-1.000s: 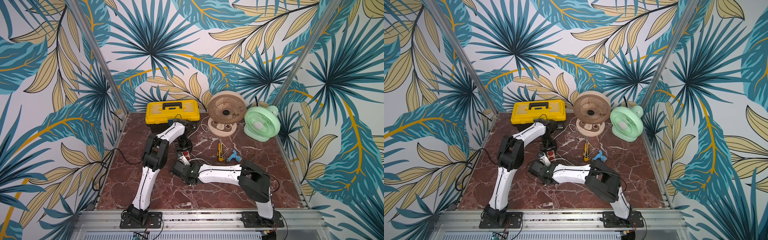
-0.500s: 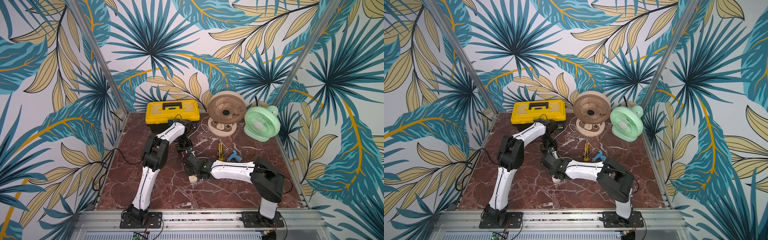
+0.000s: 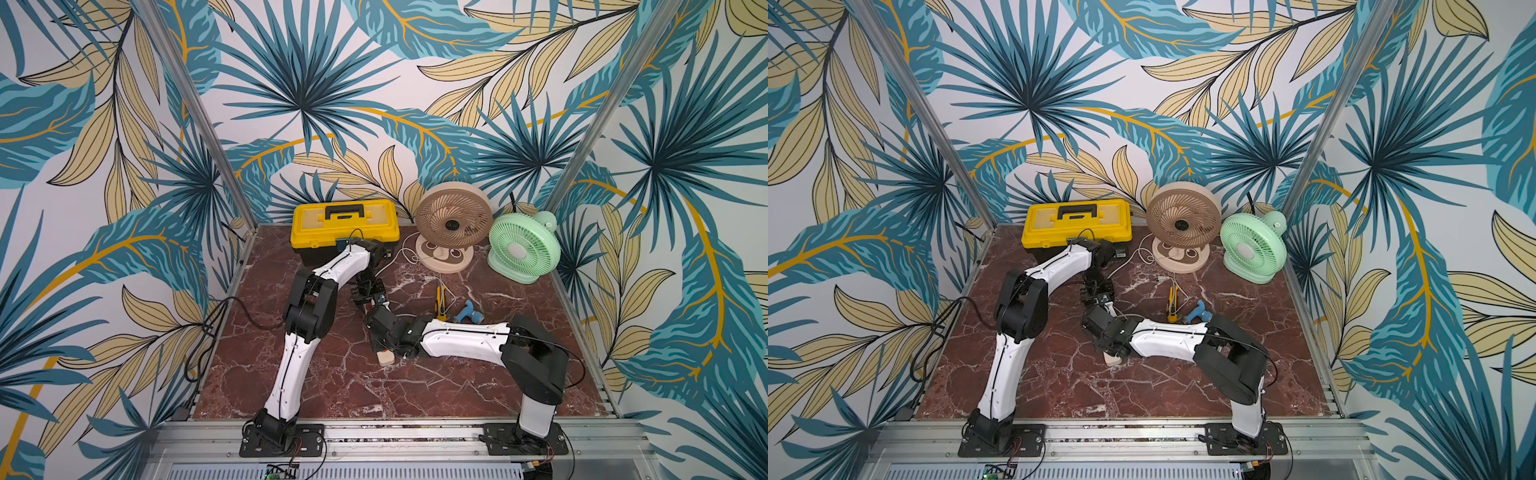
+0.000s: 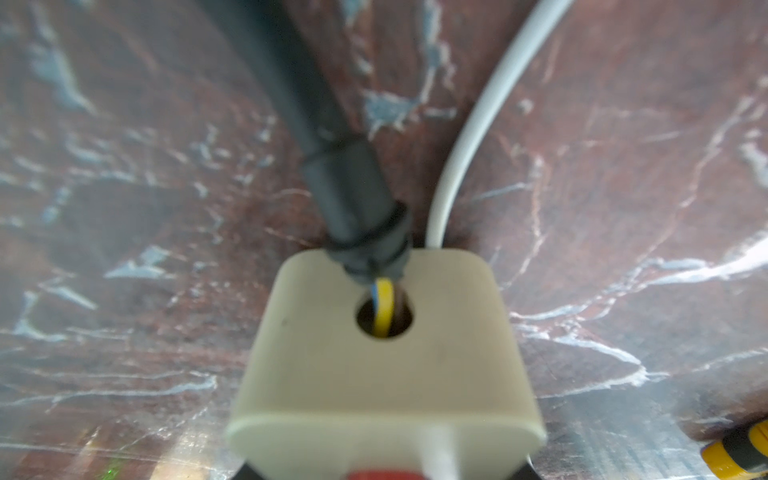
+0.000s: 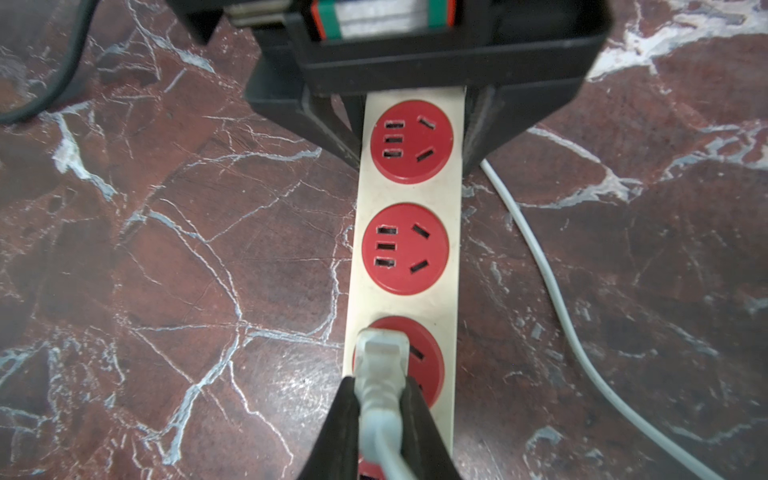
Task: Unplug the desk fan from the power strip
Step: Remove the plug from the socket.
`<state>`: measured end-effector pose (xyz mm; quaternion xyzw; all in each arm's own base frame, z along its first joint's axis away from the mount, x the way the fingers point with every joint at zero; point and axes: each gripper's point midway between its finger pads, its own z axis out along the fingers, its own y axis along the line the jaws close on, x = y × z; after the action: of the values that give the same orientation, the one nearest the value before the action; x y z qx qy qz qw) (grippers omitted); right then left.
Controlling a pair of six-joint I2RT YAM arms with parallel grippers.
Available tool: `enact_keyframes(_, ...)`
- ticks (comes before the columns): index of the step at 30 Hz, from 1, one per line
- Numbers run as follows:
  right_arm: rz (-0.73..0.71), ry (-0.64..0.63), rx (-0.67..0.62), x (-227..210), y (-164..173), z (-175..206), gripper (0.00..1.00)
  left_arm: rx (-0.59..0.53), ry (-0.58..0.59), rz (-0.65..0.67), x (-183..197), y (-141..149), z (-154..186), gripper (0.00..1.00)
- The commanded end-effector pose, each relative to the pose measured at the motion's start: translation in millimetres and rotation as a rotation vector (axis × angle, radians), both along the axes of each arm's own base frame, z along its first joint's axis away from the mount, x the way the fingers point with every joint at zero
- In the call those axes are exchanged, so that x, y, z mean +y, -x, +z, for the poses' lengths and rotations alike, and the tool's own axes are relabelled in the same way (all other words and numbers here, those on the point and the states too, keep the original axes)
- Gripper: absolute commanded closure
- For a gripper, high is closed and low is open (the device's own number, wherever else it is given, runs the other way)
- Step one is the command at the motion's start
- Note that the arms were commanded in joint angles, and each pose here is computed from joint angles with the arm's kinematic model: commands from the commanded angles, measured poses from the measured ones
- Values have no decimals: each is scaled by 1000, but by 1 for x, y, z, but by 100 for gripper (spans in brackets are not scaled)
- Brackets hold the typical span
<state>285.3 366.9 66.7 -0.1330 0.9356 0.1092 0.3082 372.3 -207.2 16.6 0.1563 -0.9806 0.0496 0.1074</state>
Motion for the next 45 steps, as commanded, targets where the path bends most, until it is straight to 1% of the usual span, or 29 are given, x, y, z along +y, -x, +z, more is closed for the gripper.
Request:
enact_keyframes(1, -27, 137, -126, -11, -15, 17, 100, 52, -141, -70, 30, 6, -82, 100)
enact_keyframes(4, 14, 211, -187, 0, -11, 23, 100, 51, -141, -70, 29, 6, -82, 100)
enact_keyframes(8, 69, 342, -282, 13, -4, 30, 100, 52, -142, -70, 30, 6, -82, 100)
enact_keyframes(13, 127, 463, -395, 31, 5, 41, 100, 50, -142, -71, 30, 6, -82, 100)
enact_keyframes(16, 140, 484, -411, 36, 7, 42, 100, 49, -142, -68, 30, 6, -82, 100)
enact_keyframes(20, 133, 475, -413, 36, 8, 44, 100, 48, -141, -68, 30, 6, -82, 100)
enact_keyframes(24, 122, 453, -409, 34, 8, 46, 100, 48, -142, -69, 30, 6, -82, 100)
enact_keyframes(28, 97, 395, -374, 29, 6, 46, 100, 48, -142, -70, 30, 7, -82, 100)
enact_keyframes(31, 65, 308, -320, 17, 2, 49, 100, 47, -144, -70, 31, 6, -82, 100)
enact_keyframes(38, -36, 60, -143, -14, -12, 38, 100, 49, -148, -71, 32, 7, -82, 100)
enact_keyframes(41, -70, -5, -99, -25, -16, 34, 100, 49, -150, -72, 32, 7, -82, 100)
enact_keyframes(45, -86, -32, -68, -29, -16, 27, 100, 49, -151, -71, 33, 7, -82, 100)
